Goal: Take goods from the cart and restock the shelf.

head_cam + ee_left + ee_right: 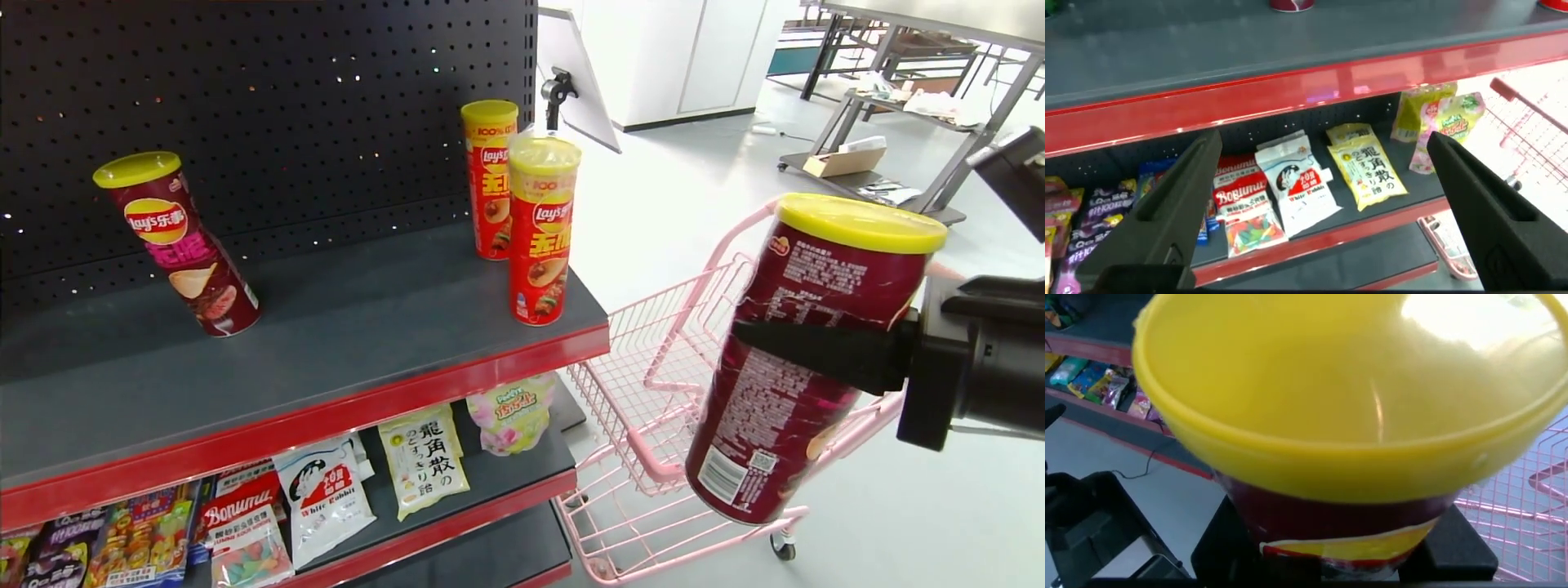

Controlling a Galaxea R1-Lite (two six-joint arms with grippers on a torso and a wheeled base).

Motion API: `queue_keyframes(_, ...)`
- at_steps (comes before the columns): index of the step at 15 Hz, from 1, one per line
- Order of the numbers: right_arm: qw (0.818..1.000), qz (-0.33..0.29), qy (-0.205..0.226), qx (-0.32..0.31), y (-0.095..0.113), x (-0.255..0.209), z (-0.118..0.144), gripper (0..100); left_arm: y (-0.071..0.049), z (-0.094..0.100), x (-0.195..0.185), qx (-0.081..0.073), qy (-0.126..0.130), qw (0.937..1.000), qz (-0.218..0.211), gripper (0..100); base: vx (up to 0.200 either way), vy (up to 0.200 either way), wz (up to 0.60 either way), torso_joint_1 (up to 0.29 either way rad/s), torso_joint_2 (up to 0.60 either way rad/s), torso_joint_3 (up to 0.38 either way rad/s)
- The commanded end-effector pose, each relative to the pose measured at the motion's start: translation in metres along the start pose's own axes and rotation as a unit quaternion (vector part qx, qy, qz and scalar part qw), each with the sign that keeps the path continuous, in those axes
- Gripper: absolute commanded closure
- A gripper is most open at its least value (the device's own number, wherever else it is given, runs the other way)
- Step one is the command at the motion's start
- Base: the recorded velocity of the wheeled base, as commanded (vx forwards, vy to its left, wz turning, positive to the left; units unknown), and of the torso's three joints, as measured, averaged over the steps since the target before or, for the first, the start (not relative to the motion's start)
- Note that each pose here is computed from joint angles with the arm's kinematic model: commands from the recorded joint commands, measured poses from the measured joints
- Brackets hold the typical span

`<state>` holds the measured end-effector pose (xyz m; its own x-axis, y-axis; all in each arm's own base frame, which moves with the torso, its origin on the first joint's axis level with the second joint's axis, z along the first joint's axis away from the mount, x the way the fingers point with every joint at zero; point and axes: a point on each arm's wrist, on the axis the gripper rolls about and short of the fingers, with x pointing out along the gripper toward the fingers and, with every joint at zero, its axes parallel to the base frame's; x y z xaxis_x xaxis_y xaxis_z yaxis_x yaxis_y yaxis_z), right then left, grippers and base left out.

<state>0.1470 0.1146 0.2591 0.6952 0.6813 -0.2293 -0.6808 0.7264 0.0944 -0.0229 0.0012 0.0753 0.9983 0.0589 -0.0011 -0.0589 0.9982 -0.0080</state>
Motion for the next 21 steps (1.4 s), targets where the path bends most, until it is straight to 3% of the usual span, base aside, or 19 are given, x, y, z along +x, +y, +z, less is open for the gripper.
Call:
queue_keyframes(1,1.000,0.000,-0.003,0.000,0.000,-0.004,-0.001,100,0.000,0.000,0.000,-0.001,0.001,1.0000,0.000,0,0.000,0.000,0.60,0.022,-0.03,-0.022)
queue_keyframes(8,1.000,0.003,0.009,0.000,0.001,-0.014,-0.016,100,0.000,0.000,0.000,-0.001,0.001,1.0000,0.000,0,0.000,0.000,0.60,0.006,0.00,-0.003)
queue_keyframes(10,1.000,0.005,0.016,-0.013,0.001,-0.024,-0.029,100,0.000,0.000,0.000,-0.001,0.000,1.0000,0.000,0,0.000,0.000,0.00,0.000,0.00,0.000)
queue_keyframes(13,0.999,0.028,0.006,-0.015,0.003,-0.028,-0.025,100,0.000,0.000,0.000,-0.001,0.001,1.0000,0.000,0,0.000,0.000,0.00,0.000,0.00,0.000)
queue_keyframes(21,0.999,0.033,0.006,-0.014,0.003,-0.026,-0.024,100,0.000,0.000,0.000,-0.001,0.000,1.0000,0.000,0,0.000,0.200,0.00,0.002,0.00,0.001)
